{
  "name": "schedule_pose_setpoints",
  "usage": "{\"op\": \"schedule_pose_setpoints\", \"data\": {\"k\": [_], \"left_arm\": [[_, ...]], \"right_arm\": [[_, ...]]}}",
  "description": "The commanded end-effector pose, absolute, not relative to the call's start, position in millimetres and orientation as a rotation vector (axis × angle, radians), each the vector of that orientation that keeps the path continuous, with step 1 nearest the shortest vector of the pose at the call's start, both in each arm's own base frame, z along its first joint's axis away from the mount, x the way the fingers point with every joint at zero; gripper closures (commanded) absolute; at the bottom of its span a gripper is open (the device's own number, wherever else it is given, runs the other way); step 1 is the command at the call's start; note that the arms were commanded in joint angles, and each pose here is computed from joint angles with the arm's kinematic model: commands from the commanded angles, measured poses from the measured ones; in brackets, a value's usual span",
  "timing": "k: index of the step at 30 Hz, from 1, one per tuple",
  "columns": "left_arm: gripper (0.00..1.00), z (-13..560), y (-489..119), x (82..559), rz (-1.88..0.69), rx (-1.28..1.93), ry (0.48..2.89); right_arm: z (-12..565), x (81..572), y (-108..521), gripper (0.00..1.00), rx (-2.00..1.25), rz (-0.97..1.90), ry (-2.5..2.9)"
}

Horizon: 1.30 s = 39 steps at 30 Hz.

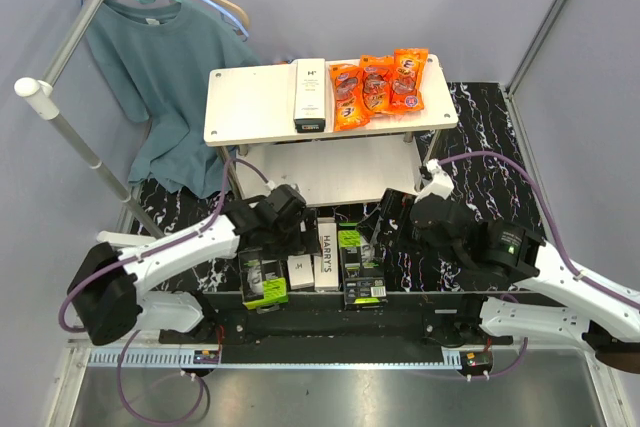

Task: Place and organize the shaving razors onto the shelf

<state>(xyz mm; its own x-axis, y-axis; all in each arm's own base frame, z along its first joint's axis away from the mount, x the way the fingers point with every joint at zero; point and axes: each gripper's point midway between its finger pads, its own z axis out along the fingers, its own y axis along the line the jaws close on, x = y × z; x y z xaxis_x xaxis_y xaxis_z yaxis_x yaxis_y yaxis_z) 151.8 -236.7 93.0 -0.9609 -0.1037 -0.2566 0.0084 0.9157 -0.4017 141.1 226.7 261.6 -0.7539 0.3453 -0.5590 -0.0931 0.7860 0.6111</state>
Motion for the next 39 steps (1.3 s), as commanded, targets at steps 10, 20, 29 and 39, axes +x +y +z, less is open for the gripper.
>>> {"op": "schedule_pose_setpoints", "data": {"k": [10, 20, 29, 39], "left_arm": [[0.11, 59, -226, 164, -0.395, -0.178, 2.785], [0.15, 34, -218, 172, -0.274, -0.199, 2.831], [0.23, 20, -189, 180, -0.251, -0.288, 2.834], [0.24, 15, -180, 174, -0.248, -0.255, 2.844]], "right_arm": [[257, 138, 223, 0.0, 0.197, 0.834, 2.292], [252, 136, 228, 0.0, 0.19, 0.855, 2.299], [247, 132, 225, 0.0, 0.193, 0.863, 2.312], [240, 133, 231, 0.0, 0.188, 0.867, 2.322]]}}
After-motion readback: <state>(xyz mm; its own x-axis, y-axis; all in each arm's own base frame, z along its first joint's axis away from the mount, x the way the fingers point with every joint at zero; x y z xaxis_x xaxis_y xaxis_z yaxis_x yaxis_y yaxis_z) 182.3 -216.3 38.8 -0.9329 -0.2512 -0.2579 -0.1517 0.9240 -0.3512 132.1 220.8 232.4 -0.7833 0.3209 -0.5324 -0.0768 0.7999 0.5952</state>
